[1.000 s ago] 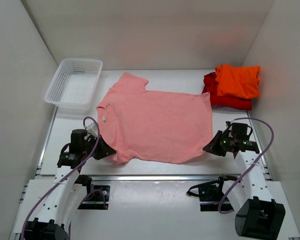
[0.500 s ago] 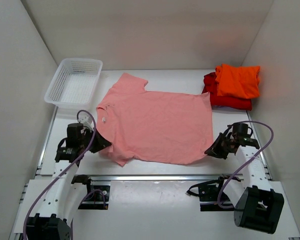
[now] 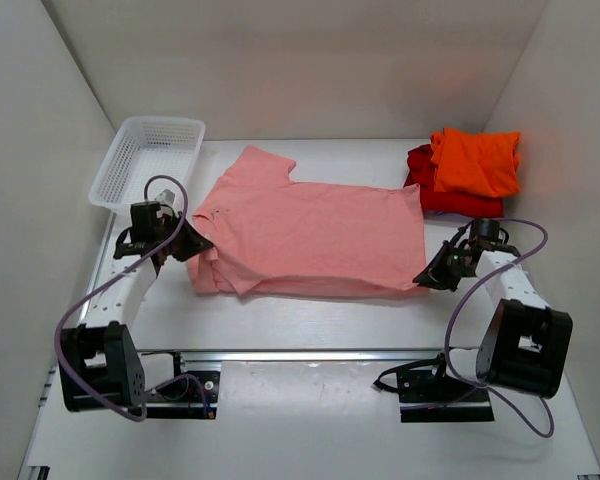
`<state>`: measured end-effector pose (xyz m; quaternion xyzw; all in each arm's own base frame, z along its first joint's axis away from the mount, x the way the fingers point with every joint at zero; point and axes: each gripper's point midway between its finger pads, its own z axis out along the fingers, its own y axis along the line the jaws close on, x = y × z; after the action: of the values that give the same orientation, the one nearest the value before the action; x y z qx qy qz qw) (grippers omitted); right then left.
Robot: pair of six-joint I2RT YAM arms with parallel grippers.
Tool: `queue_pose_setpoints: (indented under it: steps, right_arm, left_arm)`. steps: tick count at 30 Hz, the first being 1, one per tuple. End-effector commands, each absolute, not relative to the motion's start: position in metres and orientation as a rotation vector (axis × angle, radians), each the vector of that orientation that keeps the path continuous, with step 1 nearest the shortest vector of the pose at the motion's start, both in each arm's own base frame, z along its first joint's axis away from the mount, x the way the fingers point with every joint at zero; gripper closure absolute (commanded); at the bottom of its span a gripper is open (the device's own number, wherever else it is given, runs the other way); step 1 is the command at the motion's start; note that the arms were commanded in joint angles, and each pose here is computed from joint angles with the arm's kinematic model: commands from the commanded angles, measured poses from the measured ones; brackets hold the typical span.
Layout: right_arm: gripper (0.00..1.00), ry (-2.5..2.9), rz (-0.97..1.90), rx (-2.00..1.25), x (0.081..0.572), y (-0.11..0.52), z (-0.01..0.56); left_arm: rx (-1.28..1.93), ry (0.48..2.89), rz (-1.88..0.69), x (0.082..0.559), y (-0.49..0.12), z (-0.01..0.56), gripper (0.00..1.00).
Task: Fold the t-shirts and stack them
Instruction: Fold the flattened tshirt in 1/3 of the way
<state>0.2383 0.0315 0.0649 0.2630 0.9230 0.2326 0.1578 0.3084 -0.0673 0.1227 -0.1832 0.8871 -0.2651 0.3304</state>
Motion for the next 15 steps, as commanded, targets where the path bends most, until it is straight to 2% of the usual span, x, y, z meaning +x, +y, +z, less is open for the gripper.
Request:
queue_pose_setpoints:
  steps: [1, 13, 14, 15]
  right_arm:
    - [1.0, 2.584, 0.659, 0.709, 0.266, 0.022, 0.072]
    - [1.0, 2.596, 0.672, 0.775, 0.3, 0.012, 0.056]
    - [0.95, 2.588, 0.681, 0.784, 0.303, 0.012, 0.056]
    - [0.91, 2.578, 0.684, 0.8, 0.304, 0.011, 0.055]
  left_arm:
    - [-0.433, 2.211, -0.676, 0.347, -0.06, 0.152, 1.0]
    - [-0.457, 2.26, -0.689, 0.415, -0.065, 0.127, 1.0]
    - [-0.46, 2.272, -0.704, 0.419, -0.067, 0.125, 0.98]
    - [-0.473, 2.278, -0.708, 0.427, -0.064, 0.123, 0.89]
